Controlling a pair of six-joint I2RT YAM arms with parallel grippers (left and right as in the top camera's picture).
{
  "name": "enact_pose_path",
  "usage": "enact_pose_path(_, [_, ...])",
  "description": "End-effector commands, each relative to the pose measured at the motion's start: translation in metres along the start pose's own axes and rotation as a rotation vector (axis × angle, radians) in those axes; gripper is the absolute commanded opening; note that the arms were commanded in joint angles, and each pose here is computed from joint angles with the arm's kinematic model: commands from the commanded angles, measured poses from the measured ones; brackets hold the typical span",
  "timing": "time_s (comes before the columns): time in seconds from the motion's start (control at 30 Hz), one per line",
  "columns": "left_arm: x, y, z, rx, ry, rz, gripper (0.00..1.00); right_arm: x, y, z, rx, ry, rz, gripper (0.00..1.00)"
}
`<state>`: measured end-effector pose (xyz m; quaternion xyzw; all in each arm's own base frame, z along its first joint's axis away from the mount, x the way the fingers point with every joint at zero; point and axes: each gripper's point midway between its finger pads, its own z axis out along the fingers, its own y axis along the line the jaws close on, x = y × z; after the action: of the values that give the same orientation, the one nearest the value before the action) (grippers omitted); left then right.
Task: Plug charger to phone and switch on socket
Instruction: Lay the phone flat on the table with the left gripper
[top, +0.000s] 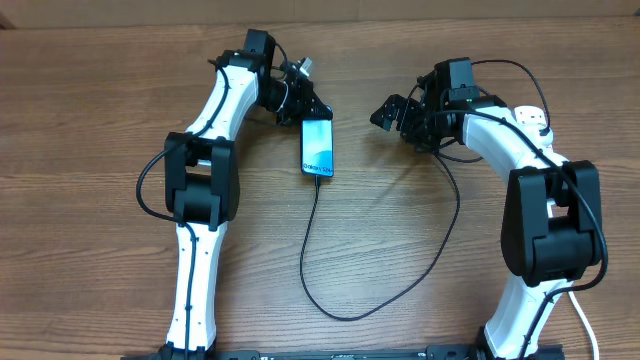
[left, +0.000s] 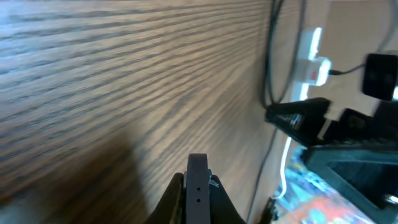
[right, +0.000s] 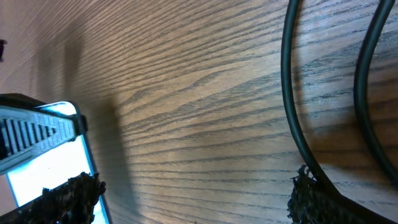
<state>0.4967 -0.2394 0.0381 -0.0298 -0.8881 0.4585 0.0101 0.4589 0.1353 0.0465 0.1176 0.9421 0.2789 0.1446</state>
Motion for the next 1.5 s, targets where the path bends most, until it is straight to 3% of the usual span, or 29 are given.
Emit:
enact_pose_path(0.0, [0.003,0.009,0.010,-0.067,0.010,0.000,0.04,-0.003,0.005,-0.002,-0.009,-0.006,-0.026,1.00])
enact_pose_path(0.4, [0.006,0.022,0.025,-0.214,-0.001,-0.037,0.04,-0.003,0.005,-0.002,-0.009,-0.006,-0.026,1.00])
enact_pose_path(1.47, [0.008,0.025,0.026,-0.241,-0.002,-0.092,0.07,-0.003,0.004,-0.002,-0.008,-0.005,-0.029,1.00])
